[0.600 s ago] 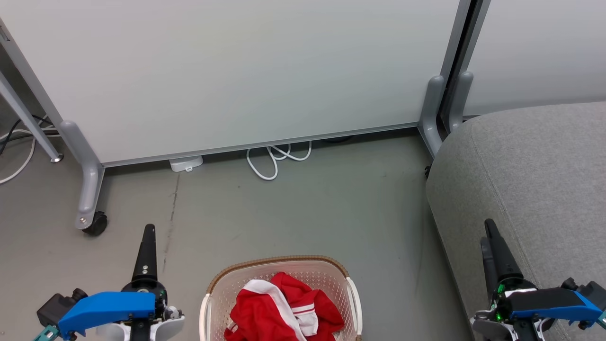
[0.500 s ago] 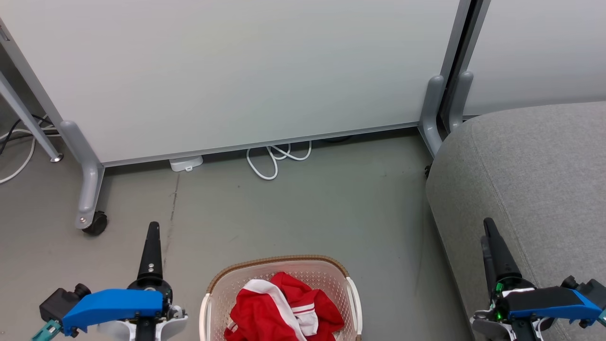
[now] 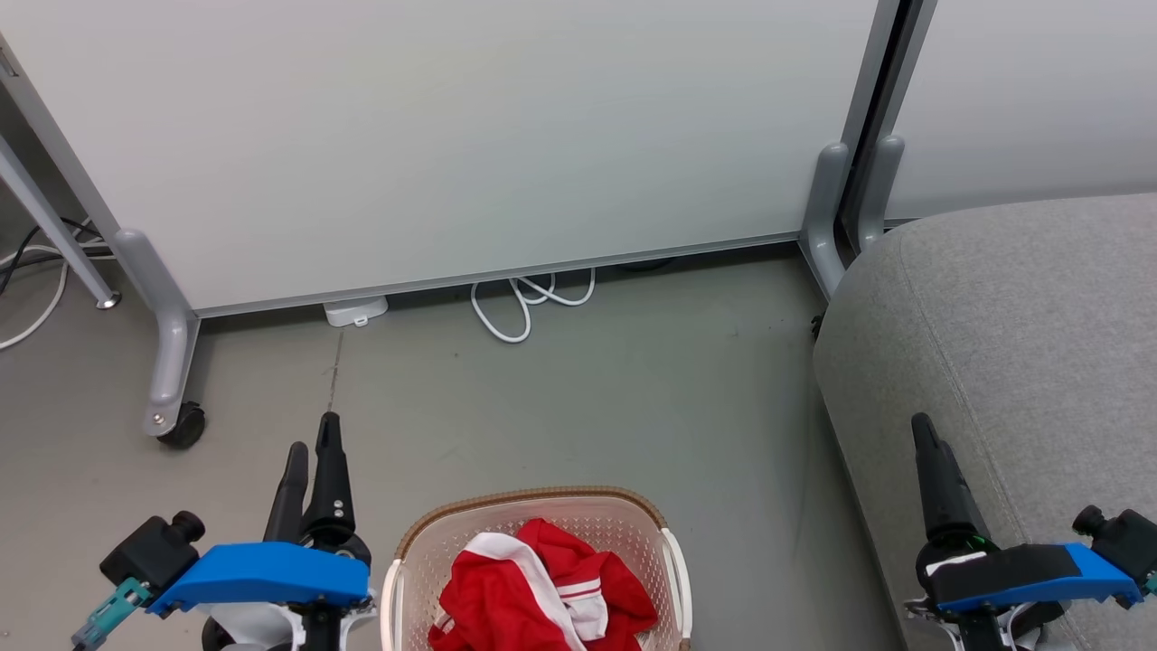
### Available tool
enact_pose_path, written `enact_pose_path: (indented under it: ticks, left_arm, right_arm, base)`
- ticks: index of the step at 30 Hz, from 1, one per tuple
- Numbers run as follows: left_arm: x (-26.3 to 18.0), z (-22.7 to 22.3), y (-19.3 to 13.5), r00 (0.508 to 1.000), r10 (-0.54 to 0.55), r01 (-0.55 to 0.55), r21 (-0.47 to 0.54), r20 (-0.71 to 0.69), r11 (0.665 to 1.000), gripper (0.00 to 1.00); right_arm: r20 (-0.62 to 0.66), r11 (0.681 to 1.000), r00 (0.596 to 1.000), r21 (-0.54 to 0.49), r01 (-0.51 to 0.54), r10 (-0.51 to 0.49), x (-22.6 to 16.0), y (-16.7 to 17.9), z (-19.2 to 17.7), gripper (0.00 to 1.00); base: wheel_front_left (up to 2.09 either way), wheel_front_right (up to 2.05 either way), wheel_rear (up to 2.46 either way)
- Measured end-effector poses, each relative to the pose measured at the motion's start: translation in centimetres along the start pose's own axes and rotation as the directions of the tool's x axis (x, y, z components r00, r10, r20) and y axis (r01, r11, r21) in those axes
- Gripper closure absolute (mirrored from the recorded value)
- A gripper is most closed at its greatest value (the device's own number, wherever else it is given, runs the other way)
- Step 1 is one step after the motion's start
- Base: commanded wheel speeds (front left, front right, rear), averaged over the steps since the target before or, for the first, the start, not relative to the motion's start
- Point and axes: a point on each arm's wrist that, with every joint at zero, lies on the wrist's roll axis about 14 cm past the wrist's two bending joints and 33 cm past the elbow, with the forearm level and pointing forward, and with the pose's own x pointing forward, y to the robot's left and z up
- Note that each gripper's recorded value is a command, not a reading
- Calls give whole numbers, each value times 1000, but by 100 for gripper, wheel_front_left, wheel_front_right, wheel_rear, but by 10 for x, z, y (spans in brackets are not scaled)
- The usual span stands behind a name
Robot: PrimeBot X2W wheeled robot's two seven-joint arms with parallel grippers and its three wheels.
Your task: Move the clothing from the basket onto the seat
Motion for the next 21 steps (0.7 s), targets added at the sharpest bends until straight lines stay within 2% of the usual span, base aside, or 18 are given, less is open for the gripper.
enact_pose_path:
  ticks: [8, 21]
  left_arm:
    - [1, -1, -8, 1000, -31, 30, 173, 2, 985, 0]
    - [0, -3, -15, 998, -67, 61, 353, 4, 934, 0]
  right_arm:
    - [-1, 983, 1000, -182, -7, 6, 0, -1, 0, 0]
    - [-17, 934, 999, -355, -38, 34, 0, 4, -4, 0]
  base:
    - [0, 0, 0]
    - [0, 0, 0]
